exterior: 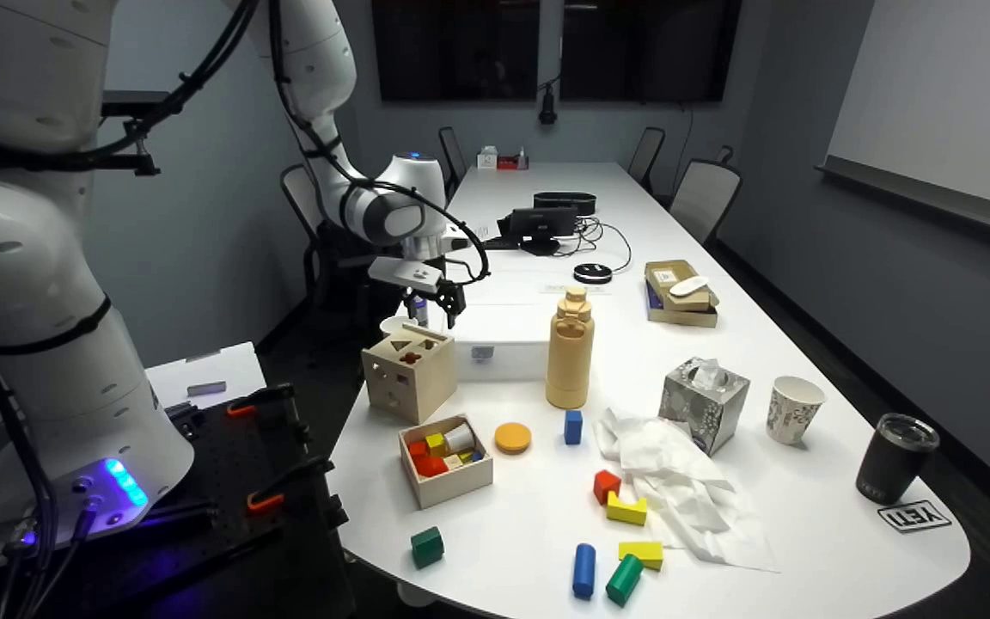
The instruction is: Put the left yellow block in the toy box
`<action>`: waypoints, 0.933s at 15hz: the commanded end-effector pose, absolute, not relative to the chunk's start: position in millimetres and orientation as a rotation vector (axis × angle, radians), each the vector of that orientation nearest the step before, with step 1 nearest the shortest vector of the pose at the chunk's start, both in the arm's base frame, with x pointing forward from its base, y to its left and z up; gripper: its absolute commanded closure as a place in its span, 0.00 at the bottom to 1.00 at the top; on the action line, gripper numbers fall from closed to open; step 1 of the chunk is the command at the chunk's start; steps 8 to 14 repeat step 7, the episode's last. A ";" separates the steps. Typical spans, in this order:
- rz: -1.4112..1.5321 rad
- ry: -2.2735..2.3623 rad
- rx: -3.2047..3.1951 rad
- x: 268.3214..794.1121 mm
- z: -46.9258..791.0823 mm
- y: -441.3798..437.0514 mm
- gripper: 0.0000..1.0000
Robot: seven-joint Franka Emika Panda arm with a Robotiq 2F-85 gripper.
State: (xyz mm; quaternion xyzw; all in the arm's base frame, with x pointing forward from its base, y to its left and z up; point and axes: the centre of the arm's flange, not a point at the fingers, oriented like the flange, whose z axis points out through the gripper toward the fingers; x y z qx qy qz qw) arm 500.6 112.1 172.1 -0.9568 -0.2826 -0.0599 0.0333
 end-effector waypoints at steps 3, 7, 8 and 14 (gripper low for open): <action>-0.199 -0.838 -2.980 495.0 216.0 104.8 0.00; -0.231 -0.835 -2.998 495.5 223.9 99.0 0.00; -0.231 -0.835 -2.998 495.5 223.9 99.0 0.00; -0.231 -0.835 -2.998 495.5 223.9 99.0 0.00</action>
